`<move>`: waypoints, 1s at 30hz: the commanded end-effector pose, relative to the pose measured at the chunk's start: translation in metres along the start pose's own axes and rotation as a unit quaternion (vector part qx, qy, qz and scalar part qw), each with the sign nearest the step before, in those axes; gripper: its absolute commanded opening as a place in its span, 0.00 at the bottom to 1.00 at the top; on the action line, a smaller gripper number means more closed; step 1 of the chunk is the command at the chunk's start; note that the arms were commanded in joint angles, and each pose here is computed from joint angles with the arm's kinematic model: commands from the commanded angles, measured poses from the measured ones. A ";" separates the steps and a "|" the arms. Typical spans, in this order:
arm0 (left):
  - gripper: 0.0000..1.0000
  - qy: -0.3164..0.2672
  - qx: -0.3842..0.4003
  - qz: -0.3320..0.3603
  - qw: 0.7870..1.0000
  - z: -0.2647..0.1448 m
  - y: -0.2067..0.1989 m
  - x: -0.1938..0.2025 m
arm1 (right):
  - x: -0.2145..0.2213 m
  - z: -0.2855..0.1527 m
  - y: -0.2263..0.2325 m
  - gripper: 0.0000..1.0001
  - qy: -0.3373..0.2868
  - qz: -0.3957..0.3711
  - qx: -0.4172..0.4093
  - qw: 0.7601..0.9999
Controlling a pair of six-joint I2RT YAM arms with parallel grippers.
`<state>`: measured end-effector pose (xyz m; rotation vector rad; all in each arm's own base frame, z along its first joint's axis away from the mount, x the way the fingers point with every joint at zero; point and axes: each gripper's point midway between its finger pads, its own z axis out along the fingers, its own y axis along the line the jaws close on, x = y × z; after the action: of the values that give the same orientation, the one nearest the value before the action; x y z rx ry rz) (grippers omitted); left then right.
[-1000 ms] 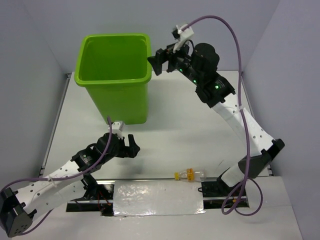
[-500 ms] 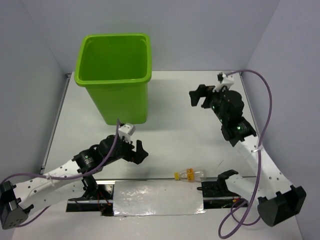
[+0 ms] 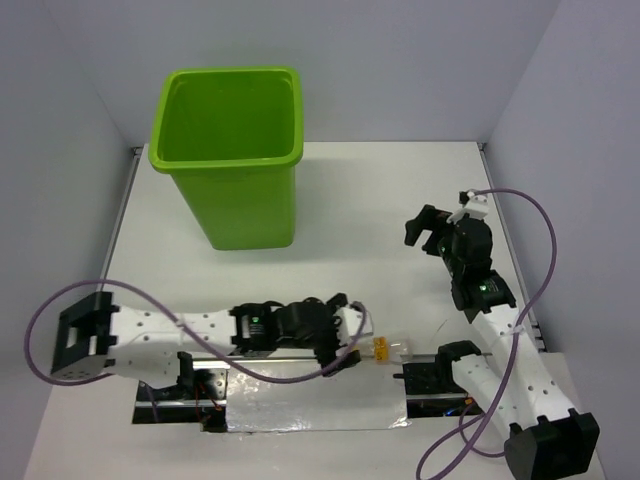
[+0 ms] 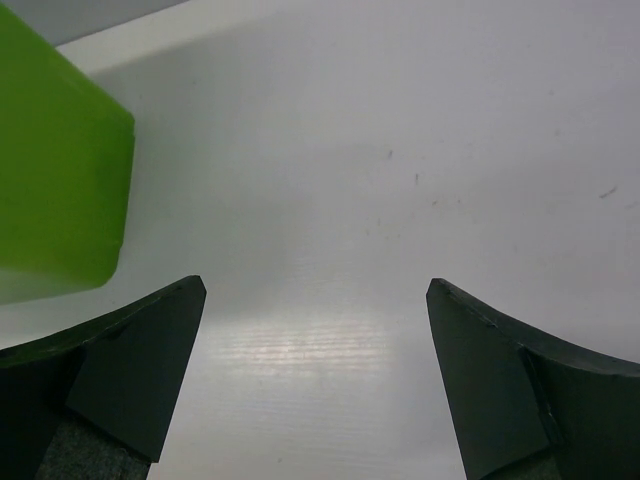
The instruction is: Put the plastic bottles in the bin
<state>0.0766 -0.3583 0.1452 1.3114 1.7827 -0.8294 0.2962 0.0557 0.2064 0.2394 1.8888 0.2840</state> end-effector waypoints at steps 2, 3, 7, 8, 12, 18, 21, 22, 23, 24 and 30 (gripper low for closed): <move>0.99 -0.008 0.086 0.125 0.988 0.048 -0.026 -0.026 | -0.003 -0.002 -0.016 1.00 -0.004 0.026 0.012 1.000; 0.99 -0.013 0.085 0.128 0.988 0.054 -0.028 -0.041 | 0.000 -0.002 -0.019 1.00 -0.001 0.029 0.013 0.999; 0.99 0.022 0.078 0.132 0.988 0.088 -0.024 -0.036 | -0.001 -0.003 -0.026 1.00 -0.006 0.038 0.019 0.999; 0.99 0.028 0.087 0.138 0.986 0.098 -0.026 -0.032 | -0.001 -0.003 -0.026 1.00 -0.008 0.037 0.018 0.999; 0.99 0.041 0.115 0.144 0.982 0.118 -0.035 -0.023 | -0.002 -0.004 -0.034 1.00 -0.012 0.042 0.031 0.999; 0.99 0.090 0.089 0.126 0.984 0.151 -0.023 0.009 | -0.004 -0.003 -0.023 1.00 -0.019 0.049 -0.002 0.999; 0.99 0.108 0.076 0.116 0.984 0.161 -0.018 0.017 | -0.005 -0.005 -0.020 1.00 -0.021 0.046 -0.011 0.999; 0.95 0.108 0.074 0.109 0.985 0.164 -0.016 0.017 | -0.007 -0.005 -0.020 1.00 -0.024 0.046 -0.010 0.999; 0.92 0.106 0.072 0.103 0.986 0.164 -0.013 0.017 | -0.007 -0.006 -0.020 1.00 -0.026 0.045 -0.010 0.999; 0.88 0.102 0.074 0.099 0.987 0.164 -0.013 0.014 | -0.008 -0.006 -0.021 1.00 -0.027 0.045 -0.009 0.999; 0.53 0.070 0.012 0.056 0.996 0.148 0.025 -0.003 | -0.008 -0.008 -0.021 1.00 -0.031 0.045 -0.010 0.998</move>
<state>0.1038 -0.4764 0.0376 1.6638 1.8030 -0.7083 0.2879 0.0331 0.1977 0.3247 1.8701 0.3395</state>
